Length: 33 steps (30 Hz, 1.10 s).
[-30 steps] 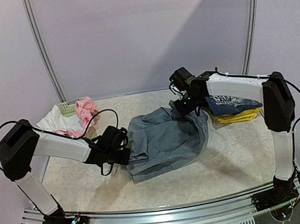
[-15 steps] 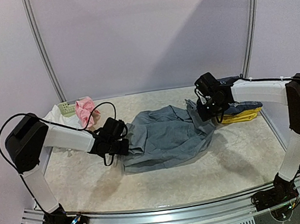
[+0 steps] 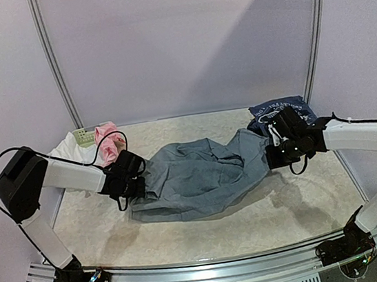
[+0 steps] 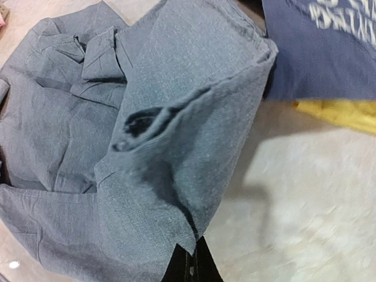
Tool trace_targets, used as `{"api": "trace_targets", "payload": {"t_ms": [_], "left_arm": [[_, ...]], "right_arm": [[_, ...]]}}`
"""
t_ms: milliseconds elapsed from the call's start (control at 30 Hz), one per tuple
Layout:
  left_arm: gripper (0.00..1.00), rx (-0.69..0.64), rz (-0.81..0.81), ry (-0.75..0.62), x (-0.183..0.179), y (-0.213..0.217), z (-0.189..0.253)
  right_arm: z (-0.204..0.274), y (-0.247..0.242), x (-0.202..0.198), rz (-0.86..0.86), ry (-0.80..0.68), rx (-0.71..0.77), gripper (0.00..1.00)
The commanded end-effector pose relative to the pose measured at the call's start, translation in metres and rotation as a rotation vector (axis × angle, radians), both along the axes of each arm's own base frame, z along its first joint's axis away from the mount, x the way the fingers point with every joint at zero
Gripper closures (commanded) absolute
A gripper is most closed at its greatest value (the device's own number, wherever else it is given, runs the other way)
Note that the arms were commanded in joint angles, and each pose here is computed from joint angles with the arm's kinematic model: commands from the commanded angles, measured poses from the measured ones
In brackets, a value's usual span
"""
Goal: Fold and stack the mixed laundry pile
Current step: Adjust the crumpled shirt at the center of the board.
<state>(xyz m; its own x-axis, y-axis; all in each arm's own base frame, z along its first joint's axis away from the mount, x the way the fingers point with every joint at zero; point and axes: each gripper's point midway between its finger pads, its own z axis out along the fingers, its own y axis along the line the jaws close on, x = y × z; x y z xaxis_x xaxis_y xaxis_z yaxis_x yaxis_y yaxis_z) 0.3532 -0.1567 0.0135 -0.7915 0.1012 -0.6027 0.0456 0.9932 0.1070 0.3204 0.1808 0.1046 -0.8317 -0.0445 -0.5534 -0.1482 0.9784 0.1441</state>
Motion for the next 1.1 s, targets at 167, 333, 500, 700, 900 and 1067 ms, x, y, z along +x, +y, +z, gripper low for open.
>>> {"api": "trace_targets", "payload": {"t_ms": [167, 333, 500, 700, 900, 1067], "left_arm": [[1.0, -0.02, 0.041, -0.072, -0.029, 0.03, 0.044], [1.0, -0.092, 0.005, -0.172, -0.04, 0.027, 0.081], [1.0, -0.161, -0.078, -0.264, -0.055, 0.017, 0.117], [1.0, -0.291, -0.295, -0.327, -0.089, -0.017, 0.157], [1.0, -0.341, -0.455, -0.287, -0.123, -0.05, 0.162], [1.0, -0.309, -0.541, -0.188, -0.145, -0.066, 0.142]], "right_arm": [[-0.001, 0.004, -0.054, -0.001, 0.074, 0.223, 1.0], [-0.008, 0.007, -0.079, 0.041, 0.121, 0.3, 0.95], [-0.008, 0.0, -0.09, 0.045, 0.139, 0.281, 0.83], [0.029, -0.005, -0.083, 0.046, 0.045, 0.278, 0.65], [0.08, 0.01, -0.059, 0.111, -0.089, 0.308, 0.53], [0.09, 0.03, -0.041, 0.18, -0.137, 0.313, 0.44]]}}
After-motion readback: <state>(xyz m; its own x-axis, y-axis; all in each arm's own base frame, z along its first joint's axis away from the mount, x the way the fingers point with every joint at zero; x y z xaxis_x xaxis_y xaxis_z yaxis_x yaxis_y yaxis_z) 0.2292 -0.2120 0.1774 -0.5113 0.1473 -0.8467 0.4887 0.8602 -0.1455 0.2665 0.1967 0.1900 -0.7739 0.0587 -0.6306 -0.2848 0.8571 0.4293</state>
